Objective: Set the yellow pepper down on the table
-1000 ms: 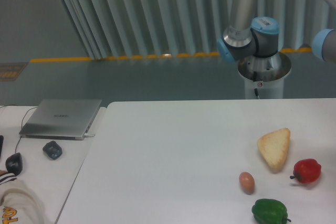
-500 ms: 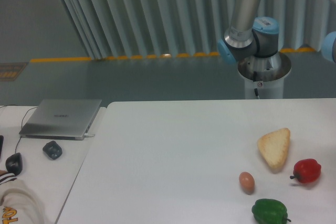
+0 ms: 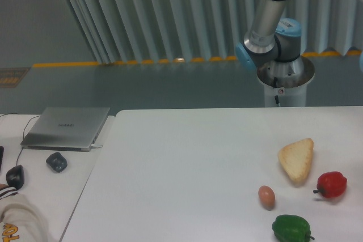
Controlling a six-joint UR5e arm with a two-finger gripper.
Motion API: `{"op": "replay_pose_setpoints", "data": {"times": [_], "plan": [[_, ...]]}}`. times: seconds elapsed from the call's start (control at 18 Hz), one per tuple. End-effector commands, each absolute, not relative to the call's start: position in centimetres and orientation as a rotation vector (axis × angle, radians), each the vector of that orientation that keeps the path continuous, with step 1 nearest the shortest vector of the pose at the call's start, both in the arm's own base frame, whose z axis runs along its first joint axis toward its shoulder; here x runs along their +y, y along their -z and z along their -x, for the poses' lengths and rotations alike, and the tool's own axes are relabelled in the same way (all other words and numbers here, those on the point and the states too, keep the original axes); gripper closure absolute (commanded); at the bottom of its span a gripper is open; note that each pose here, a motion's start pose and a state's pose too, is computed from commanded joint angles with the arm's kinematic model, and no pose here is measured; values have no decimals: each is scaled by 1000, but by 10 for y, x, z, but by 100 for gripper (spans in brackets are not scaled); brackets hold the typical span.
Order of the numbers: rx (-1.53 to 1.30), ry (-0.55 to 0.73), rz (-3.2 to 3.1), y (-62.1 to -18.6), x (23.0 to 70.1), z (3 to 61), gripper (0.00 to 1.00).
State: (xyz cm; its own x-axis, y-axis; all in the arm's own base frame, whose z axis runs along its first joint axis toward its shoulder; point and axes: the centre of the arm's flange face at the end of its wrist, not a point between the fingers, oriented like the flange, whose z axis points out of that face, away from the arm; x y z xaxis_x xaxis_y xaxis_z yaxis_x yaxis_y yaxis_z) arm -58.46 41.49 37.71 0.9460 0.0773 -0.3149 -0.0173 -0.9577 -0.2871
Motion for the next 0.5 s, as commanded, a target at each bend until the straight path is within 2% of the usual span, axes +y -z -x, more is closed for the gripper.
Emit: {"op": "replay_pose_setpoints", "data": {"times": [0.5], "plan": [[-46,-497,2807,-365,416,609,0]]}}
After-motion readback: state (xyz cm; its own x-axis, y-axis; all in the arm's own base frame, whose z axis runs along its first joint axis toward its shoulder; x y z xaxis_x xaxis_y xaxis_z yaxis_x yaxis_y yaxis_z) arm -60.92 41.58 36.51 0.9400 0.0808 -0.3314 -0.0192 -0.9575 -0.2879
